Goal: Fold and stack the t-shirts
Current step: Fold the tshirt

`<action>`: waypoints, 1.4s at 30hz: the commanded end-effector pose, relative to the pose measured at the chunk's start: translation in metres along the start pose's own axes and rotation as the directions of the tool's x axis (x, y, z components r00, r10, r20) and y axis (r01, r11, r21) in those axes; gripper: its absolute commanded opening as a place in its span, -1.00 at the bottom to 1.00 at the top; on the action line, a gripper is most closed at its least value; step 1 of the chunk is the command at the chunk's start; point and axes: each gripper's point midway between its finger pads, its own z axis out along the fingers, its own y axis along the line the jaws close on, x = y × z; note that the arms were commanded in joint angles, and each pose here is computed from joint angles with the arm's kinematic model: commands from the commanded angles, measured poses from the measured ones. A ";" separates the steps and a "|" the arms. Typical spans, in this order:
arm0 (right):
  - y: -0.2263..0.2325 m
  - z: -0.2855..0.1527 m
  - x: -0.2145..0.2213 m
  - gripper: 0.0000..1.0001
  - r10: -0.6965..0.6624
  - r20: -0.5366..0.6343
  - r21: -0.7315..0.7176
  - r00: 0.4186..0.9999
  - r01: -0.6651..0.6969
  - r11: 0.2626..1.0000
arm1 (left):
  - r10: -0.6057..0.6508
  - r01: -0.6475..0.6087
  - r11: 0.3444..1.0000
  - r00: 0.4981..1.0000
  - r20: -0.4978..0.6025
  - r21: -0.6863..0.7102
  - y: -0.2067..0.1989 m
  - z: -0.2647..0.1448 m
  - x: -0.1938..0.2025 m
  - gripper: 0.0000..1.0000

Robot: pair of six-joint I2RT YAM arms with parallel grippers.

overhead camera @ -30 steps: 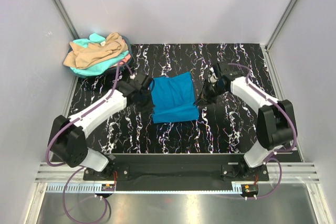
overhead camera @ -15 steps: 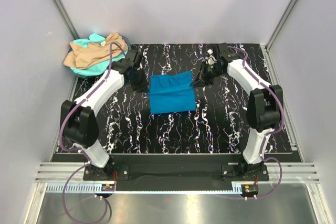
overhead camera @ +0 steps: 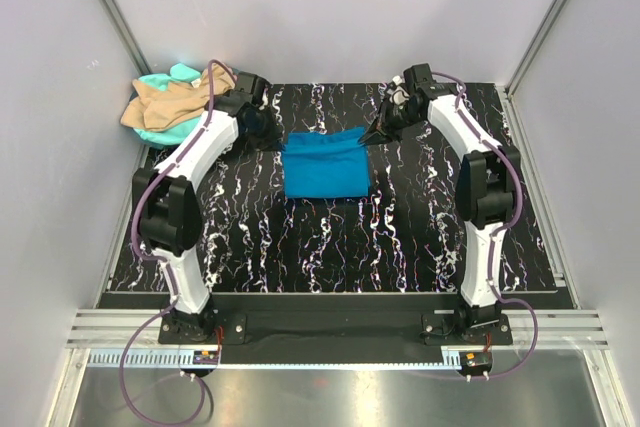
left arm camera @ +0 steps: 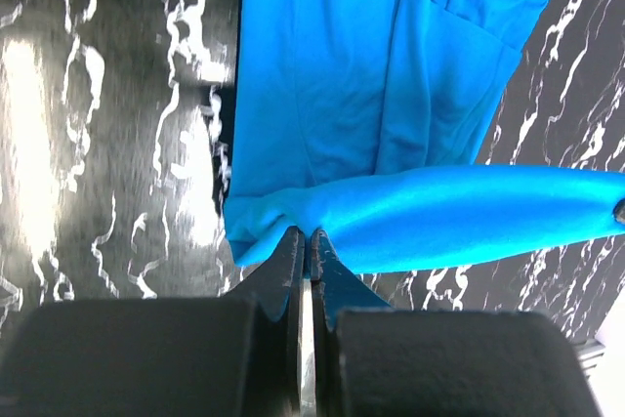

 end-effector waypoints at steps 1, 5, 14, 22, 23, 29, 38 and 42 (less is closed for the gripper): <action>0.004 -0.005 -0.023 -1.00 -0.005 0.035 -0.045 0.999 0.006 0.999 | 0.030 -0.032 0.998 0.999 0.035 0.055 -0.010 0.009 -0.023 -1.00; -0.002 0.002 -0.040 -1.00 0.006 0.043 -0.068 0.999 -0.003 0.998 | 0.028 -0.031 0.996 0.999 0.041 0.089 -0.011 0.026 -0.038 -1.00; -0.012 0.007 -0.050 -1.00 0.016 0.033 -0.075 0.999 -0.013 0.997 | 0.027 -0.038 0.991 0.996 0.080 0.132 -0.022 0.025 -0.052 -1.00; -0.009 0.006 -0.049 -1.00 0.033 0.031 -0.095 0.999 -0.030 0.995 | 0.027 -0.038 0.991 0.996 0.088 0.128 -0.021 0.023 -0.052 -1.00; -0.008 0.005 -0.048 -1.00 0.032 0.035 -0.097 0.999 -0.028 0.995 | 0.024 -0.035 0.991 0.996 0.088 0.127 -0.020 0.023 -0.052 -1.00; -0.008 -0.002 -0.031 -1.00 0.038 0.013 -0.095 0.999 -0.037 0.995 | -0.001 -0.008 0.992 0.997 0.071 0.123 -0.014 0.016 -0.037 -1.00; -0.017 -0.020 0.040 -1.00 0.049 -0.031 -0.057 0.998 -0.051 0.997 | 0.028 -0.018 0.992 0.997 -0.074 0.125 -0.001 0.002 0.066 -1.00; -0.031 -0.020 0.098 -1.00 0.074 -0.099 -0.020 0.992 -0.076 0.997 | 0.039 -0.020 0.988 0.992 -0.123 0.150 -0.002 -0.016 0.122 -1.00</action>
